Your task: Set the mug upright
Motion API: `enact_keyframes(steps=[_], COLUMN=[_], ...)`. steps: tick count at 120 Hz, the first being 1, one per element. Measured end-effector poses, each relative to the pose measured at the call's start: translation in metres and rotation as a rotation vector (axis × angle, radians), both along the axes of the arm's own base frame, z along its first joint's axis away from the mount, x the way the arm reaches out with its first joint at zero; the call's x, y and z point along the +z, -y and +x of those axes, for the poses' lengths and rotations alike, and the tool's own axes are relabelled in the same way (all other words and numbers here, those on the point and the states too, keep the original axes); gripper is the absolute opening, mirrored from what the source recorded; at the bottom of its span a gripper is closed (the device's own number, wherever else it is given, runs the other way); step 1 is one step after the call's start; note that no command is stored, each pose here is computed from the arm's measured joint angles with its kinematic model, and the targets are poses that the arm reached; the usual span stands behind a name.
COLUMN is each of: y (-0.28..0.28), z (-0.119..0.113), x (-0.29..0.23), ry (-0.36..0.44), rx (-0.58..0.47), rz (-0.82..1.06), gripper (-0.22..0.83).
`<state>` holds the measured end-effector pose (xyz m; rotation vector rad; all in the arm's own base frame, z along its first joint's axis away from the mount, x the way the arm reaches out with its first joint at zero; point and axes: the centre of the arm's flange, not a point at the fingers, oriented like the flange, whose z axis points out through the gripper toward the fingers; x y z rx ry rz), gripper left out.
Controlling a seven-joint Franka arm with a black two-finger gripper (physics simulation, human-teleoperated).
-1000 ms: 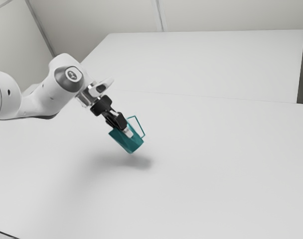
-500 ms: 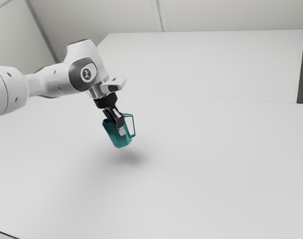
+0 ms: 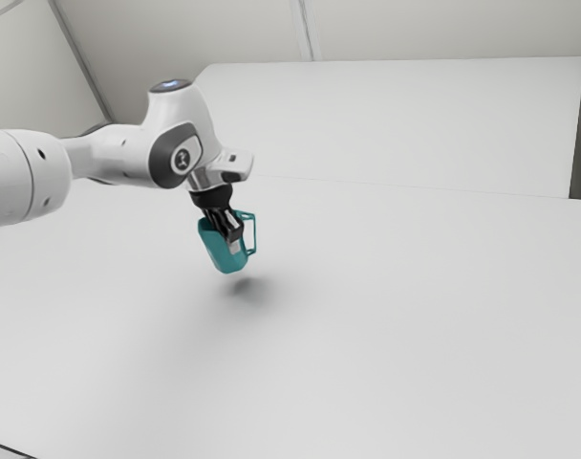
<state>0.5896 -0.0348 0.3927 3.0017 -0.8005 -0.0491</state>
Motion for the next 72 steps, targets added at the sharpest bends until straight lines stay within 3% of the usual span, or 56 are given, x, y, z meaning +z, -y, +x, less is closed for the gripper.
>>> enact_keyframes(steps=[72], y=[0.0], z=[0.01], x=[-0.036], ry=[-0.006], rx=[0.058], rz=[0.003], gripper=[-0.17])
